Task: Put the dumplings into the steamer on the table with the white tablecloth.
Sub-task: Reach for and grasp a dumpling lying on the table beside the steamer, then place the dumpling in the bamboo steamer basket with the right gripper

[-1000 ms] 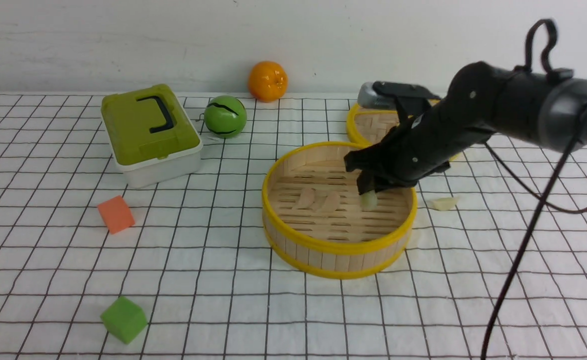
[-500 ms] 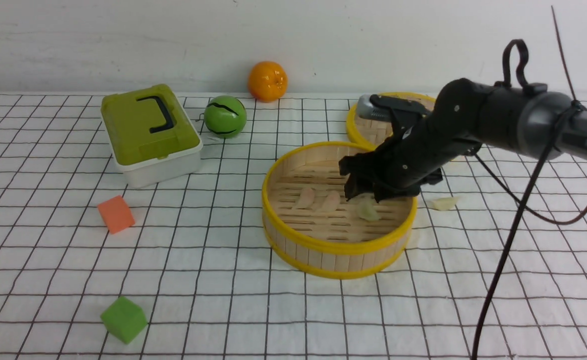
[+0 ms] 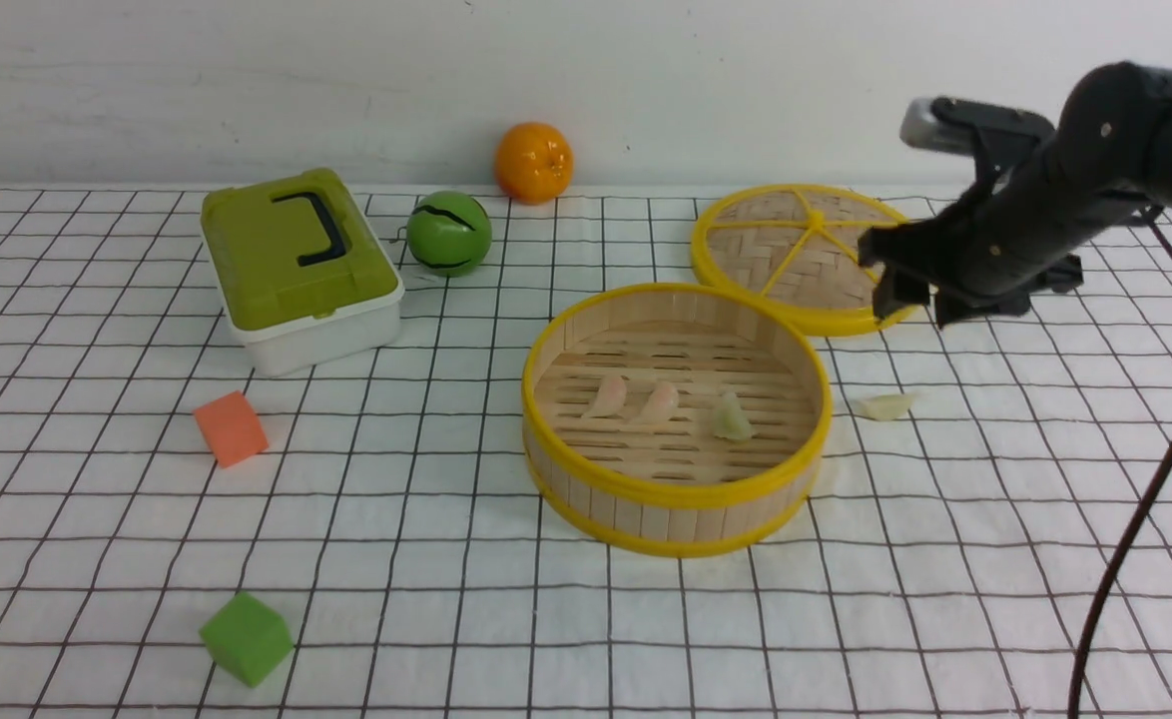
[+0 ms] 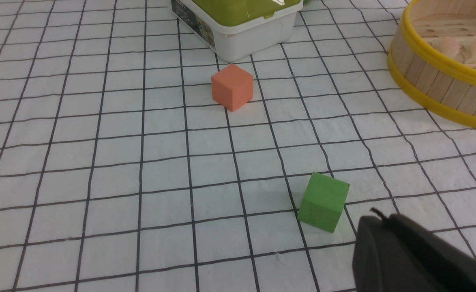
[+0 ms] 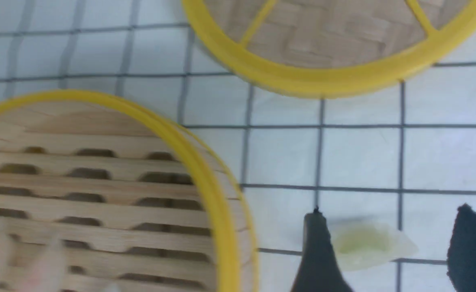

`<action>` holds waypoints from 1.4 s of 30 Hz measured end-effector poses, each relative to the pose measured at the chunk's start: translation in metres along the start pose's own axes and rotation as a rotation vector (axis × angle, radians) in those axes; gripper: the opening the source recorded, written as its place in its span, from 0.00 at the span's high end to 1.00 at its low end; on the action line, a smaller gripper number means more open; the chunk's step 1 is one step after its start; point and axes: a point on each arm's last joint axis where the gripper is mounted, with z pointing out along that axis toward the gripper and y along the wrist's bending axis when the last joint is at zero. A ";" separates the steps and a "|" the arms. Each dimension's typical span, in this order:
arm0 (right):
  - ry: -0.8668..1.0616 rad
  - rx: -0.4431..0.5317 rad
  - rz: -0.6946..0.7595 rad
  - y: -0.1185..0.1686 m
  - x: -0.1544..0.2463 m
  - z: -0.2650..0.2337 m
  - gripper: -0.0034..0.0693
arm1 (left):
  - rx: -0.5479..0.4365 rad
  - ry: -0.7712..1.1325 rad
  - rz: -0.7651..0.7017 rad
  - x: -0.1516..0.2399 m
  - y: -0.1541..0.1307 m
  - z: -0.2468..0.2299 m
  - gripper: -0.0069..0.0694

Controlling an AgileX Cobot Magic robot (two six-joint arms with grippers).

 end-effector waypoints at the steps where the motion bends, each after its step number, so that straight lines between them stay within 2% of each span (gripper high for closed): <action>1: 0.032 0.009 -0.019 -0.006 0.004 0.011 0.40 | 0.000 0.000 0.000 0.000 0.000 0.000 0.91; 10: 0.063 -0.008 0.101 -0.013 0.016 0.051 0.40 | -0.003 -0.001 0.003 0.000 0.000 0.000 0.91; 16: 0.106 0.015 0.092 -0.017 0.023 0.062 0.41 | -0.005 -0.003 0.007 0.000 0.000 0.000 0.91; 22: 0.163 0.031 0.017 -0.019 0.028 0.060 0.56 | -0.009 -0.005 0.012 0.000 0.001 0.000 0.91; 23: 0.166 0.030 0.001 -0.019 0.028 0.060 0.60 | -0.009 -0.006 0.013 -0.001 0.001 0.000 0.91; 24: 0.169 0.027 -0.036 -0.018 0.027 0.059 0.68 | -0.009 -0.006 0.013 -0.001 0.001 0.000 0.91; 26: 0.172 0.024 -0.071 -0.018 0.026 0.057 0.72 | -0.010 -0.007 0.014 -0.001 0.001 0.000 0.91; 37: 0.283 0.002 -0.150 -0.011 0.020 0.034 0.75 | -0.010 -0.007 0.011 -0.001 0.001 0.000 0.90; 41: 0.240 -0.055 -0.140 0.001 0.006 0.009 0.75 | -0.010 -0.007 0.011 -0.001 0.001 0.000 0.89; 42: 0.204 -0.103 -0.135 0.009 -0.001 -0.003 0.75 | -0.010 -0.007 0.011 -0.001 0.001 0.000 0.89</action>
